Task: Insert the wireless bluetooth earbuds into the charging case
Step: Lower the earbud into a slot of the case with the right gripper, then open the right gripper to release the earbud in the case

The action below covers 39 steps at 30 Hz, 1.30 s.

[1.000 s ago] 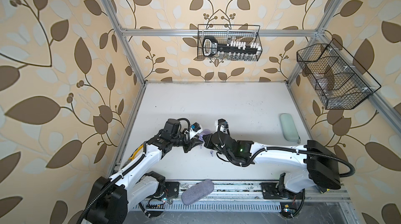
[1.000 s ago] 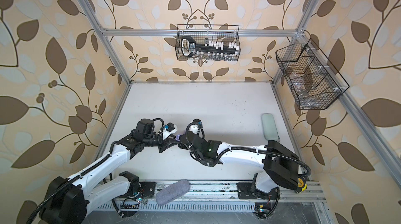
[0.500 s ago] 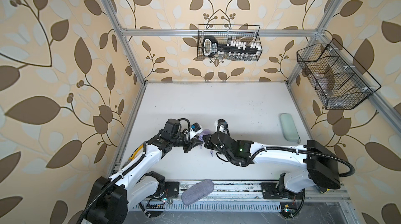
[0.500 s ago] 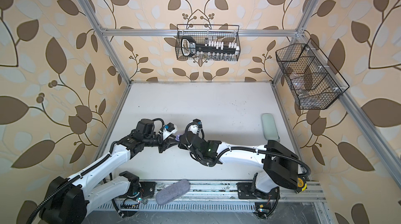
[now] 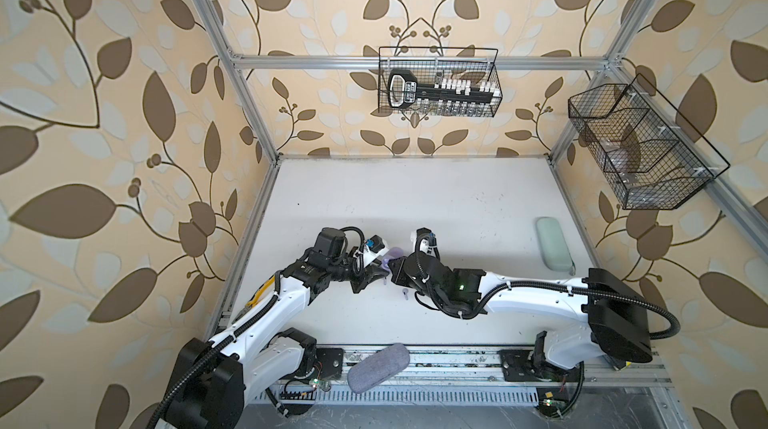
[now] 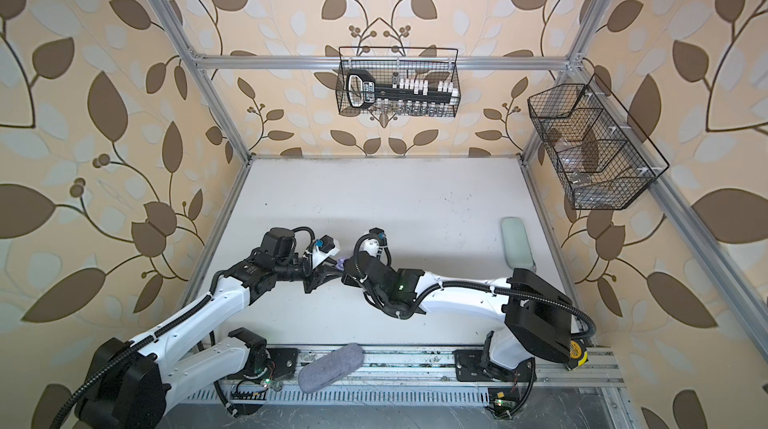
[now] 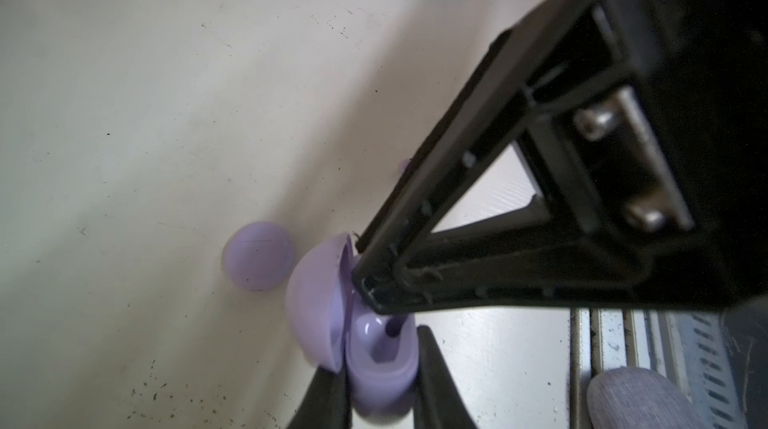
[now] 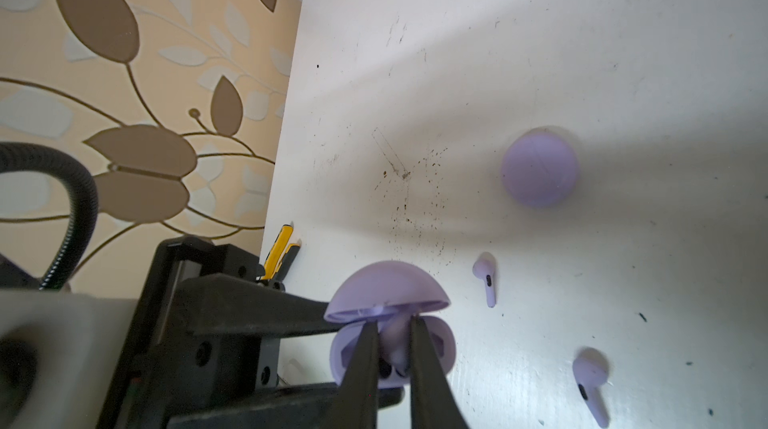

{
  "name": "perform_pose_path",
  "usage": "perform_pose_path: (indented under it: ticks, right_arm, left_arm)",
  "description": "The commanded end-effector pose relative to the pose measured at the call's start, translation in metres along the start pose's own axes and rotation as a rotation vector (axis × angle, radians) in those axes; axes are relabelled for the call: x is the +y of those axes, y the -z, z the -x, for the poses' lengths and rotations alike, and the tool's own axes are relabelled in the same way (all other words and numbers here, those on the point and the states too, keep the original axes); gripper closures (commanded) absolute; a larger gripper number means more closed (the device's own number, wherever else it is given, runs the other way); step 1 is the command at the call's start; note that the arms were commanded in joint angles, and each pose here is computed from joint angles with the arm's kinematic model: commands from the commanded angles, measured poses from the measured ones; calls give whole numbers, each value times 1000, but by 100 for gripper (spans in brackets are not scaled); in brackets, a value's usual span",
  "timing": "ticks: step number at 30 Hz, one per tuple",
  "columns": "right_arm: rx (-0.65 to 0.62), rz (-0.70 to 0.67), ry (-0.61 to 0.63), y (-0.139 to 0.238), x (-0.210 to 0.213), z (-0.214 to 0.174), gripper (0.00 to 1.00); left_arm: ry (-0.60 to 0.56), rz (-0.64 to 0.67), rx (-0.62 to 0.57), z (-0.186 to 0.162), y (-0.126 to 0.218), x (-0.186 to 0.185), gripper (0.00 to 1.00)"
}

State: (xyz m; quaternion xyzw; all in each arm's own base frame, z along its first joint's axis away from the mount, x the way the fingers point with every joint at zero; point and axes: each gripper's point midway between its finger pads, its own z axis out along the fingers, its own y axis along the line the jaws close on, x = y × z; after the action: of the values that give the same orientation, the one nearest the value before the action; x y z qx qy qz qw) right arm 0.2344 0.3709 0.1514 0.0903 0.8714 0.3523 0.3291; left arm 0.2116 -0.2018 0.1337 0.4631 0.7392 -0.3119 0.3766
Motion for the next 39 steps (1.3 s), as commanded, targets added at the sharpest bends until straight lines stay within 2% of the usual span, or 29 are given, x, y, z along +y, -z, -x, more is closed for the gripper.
perform_pose_path:
  ticks: [1, 21, 39]
  right_arm:
    - [19, -6, 13, 5, 4, -2, 87]
    - [12, -8, 23, 11, 3, 3, 79]
    - [3, -17, 24, 11, 3, 11, 79]
  left_arm:
    - [-43, -18, -49, 14, 1, -4, 95]
    - [-45, -20, -49, 14, 1, -4, 95]
    - [-45, -21, -48, 13, 1, -4, 95]
